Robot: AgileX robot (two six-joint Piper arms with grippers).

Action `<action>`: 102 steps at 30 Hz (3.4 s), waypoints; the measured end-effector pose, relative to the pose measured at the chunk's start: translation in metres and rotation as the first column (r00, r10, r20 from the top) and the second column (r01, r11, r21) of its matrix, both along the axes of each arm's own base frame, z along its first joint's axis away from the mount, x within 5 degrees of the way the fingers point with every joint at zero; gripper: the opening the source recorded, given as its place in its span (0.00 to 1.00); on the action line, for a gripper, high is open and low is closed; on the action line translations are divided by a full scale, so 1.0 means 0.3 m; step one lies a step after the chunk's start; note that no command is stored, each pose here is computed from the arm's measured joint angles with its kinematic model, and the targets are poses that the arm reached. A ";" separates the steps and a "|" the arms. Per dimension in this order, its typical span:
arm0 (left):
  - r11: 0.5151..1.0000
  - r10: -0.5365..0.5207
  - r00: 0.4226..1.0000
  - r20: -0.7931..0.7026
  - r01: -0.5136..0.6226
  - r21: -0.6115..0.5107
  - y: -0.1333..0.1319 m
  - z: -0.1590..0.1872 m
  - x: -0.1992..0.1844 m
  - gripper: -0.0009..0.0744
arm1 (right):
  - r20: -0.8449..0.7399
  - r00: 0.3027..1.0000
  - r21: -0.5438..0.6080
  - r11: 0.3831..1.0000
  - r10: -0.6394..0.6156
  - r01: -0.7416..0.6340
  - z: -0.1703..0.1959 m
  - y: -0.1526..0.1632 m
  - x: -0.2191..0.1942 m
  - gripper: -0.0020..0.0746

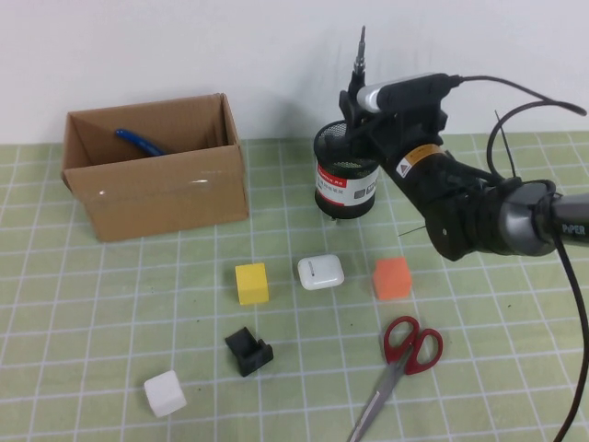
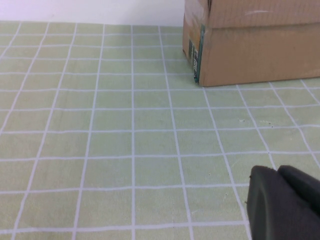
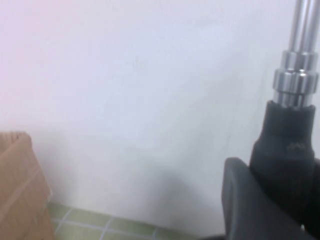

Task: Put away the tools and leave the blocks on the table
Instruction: Place the picked object into the round holder, then pick up the scissors from the table

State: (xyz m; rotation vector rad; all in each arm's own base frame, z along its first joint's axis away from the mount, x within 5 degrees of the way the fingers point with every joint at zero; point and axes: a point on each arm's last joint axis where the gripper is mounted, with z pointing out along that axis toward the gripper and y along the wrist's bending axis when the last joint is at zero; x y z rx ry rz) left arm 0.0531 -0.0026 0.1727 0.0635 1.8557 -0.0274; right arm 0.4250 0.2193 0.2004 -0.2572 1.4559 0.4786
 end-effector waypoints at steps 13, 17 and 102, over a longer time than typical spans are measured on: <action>1.000 0.000 1.000 0.000 0.000 0.000 0.000 0.000 0.000 0.01 | -0.086 0.996 -0.050 0.999 -0.007 0.002 -0.049 0.004 0.010 0.35; 1.000 0.000 1.000 0.000 0.000 0.000 0.000 0.000 0.000 0.01 | -0.114 0.993 -0.088 0.996 0.008 -0.018 -0.038 0.007 0.003 0.41; 1.000 0.000 1.000 0.000 0.000 0.000 0.000 0.000 0.000 0.01 | -0.807 0.483 -0.583 -0.591 0.339 -0.558 -0.185 0.018 -0.573 0.41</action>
